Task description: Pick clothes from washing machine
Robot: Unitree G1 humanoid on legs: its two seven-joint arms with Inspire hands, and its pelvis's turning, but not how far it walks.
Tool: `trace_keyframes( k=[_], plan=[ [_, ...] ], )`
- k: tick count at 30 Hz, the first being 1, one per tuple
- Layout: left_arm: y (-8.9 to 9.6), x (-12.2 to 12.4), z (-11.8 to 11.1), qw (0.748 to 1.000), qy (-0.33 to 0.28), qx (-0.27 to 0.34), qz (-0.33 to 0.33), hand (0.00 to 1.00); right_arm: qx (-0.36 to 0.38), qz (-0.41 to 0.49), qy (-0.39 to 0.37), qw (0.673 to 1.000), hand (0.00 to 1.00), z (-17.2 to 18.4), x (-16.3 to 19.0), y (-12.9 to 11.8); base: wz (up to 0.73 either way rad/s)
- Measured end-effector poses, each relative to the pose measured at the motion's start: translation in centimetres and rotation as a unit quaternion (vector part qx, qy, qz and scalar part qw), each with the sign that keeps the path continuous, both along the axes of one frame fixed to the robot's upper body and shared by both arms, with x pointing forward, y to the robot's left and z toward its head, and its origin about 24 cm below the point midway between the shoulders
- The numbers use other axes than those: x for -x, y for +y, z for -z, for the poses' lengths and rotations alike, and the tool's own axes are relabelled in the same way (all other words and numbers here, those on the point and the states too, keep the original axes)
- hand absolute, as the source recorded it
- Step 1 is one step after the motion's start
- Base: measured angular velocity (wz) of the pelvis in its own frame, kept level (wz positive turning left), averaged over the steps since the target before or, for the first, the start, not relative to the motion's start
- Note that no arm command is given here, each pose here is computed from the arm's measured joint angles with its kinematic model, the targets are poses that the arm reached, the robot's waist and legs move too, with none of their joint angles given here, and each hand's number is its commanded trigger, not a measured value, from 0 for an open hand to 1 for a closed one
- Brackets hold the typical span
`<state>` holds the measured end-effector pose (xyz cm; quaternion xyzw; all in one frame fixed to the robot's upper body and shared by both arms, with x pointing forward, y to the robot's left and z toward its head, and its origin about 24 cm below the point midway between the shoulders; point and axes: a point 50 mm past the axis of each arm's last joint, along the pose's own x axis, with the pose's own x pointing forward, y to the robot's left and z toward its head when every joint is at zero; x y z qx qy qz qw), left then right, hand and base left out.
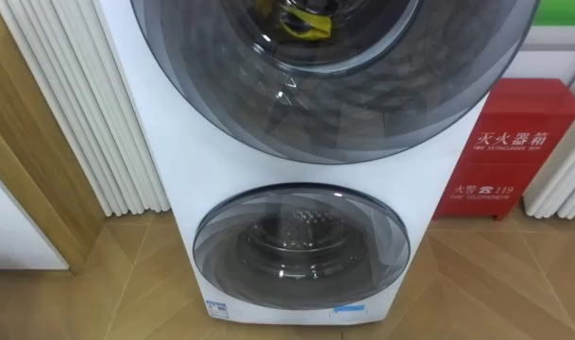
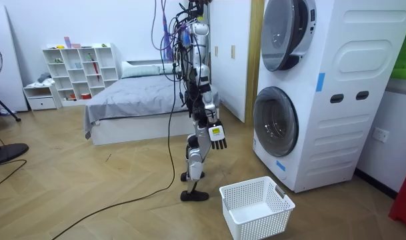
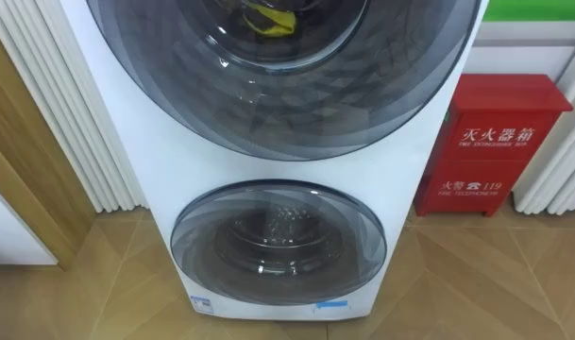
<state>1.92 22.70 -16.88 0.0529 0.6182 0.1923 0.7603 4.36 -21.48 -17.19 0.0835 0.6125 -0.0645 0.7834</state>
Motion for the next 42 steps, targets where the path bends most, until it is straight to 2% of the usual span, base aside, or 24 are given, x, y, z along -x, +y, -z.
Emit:
trace_keyframes(
  k=[11,22,25,27,28,30,33,38,42],
  plan=[
    [0.0,0.0,0.0,1.0,0.004,-0.004,0.019,0.0,-0.001,-0.001,0.0,1.0,0.0,0.0,0.0,0.0,0.0],
    [0.0,0.0,0.0,1.0,0.0,0.013,0.008,0.0,-0.006,0.041,-0.012,0.999,0.0,-0.1,-0.4,-0.1,0.0],
    [0.2,-0.3,0.0,1.0,-0.008,0.018,0.006,0.0,0.007,0.06,-0.078,0.995,0.0,-1.2,-3.9,-0.6,-0.08],
    [0.4,-0.2,-0.1,1.0,-0.013,0.017,0.002,0.0,0.022,0.072,-0.176,0.982,0.0,-3.3,-8.3,-1.1,0.02],
    [0.5,-0.2,-0.1,1.0,-0.014,0.016,0.001,0.0,0.025,0.076,-0.199,0.977,0.0,-3.9,-9.4,-1.3,0.0],
    [1.0,0.0,-0.2,1.0,-0.015,0.012,0.001,0.0,0.041,0.084,-0.301,0.949,0.0,-7.3,-13.7,-1.8,0.0],
    [1.5,0.4,-0.3,1.0,-0.007,0.003,0.01,0.0,0.059,0.075,-0.4,0.912,0.0,-11.4,-17.5,-2.2,0.06],
    [1.5,1.2,-0.3,0.999,0.014,0.003,0.03,0.0,0.066,0.082,-0.498,0.861,0.0,-16.5,-20.6,-2.1,0.02],
    [1.6,1.3,-0.3,0.997,0.029,-0.002,0.065,0.0,0.076,0.089,-0.545,0.83,0.0,-19.6,-22.9,-2.2,0.0]
  ],
)
